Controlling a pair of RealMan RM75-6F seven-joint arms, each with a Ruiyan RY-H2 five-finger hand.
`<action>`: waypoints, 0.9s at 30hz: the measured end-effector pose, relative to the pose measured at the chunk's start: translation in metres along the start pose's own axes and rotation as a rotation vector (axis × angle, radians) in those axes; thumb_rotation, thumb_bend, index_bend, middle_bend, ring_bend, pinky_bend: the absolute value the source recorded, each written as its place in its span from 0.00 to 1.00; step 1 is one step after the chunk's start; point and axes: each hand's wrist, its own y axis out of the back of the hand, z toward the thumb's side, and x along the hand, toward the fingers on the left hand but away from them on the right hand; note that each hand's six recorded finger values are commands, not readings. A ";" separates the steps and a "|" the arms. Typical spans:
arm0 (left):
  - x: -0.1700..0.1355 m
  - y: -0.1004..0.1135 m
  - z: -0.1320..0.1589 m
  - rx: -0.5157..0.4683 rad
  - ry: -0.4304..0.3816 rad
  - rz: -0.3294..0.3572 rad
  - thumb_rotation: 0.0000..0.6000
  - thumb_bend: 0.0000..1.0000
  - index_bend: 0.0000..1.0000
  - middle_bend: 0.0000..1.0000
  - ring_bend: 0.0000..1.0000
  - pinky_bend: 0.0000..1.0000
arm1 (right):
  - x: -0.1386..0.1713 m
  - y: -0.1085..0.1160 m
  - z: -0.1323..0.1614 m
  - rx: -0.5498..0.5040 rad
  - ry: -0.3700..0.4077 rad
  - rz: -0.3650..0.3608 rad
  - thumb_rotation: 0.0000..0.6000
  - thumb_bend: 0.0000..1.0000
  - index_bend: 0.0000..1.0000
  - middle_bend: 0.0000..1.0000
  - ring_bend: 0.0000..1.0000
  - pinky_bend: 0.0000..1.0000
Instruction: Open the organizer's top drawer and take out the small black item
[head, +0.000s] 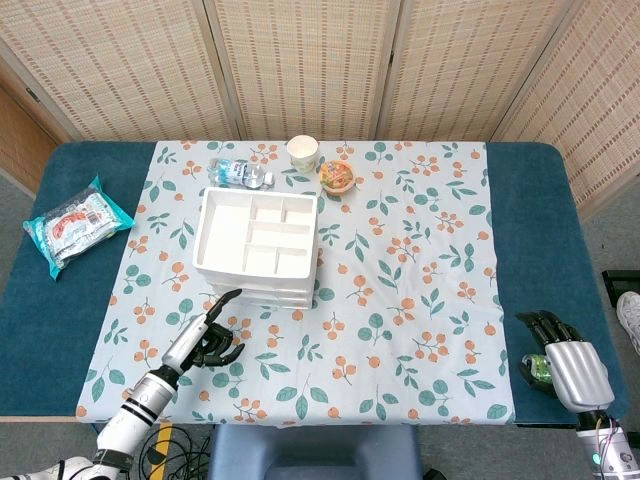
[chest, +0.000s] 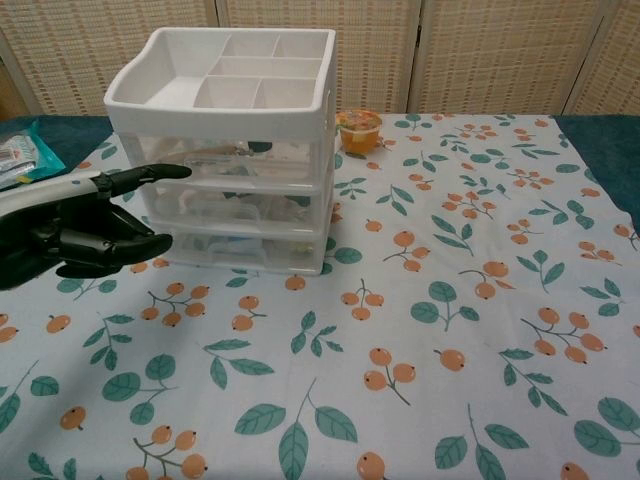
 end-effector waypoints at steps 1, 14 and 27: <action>0.003 -0.002 -0.001 -0.011 0.003 0.000 1.00 0.36 0.00 0.88 0.97 1.00 | -0.001 0.000 0.000 0.004 -0.001 -0.001 1.00 0.33 0.14 0.20 0.17 0.25; 0.021 -0.020 0.006 -0.072 -0.029 -0.018 1.00 0.36 0.00 0.88 0.97 1.00 | -0.004 -0.008 -0.001 0.014 -0.019 0.004 1.00 0.33 0.14 0.20 0.17 0.25; 0.033 -0.026 0.004 -0.139 -0.041 -0.027 1.00 0.36 0.00 0.88 0.97 1.00 | -0.002 -0.011 -0.005 0.011 -0.040 0.010 1.00 0.33 0.14 0.20 0.17 0.25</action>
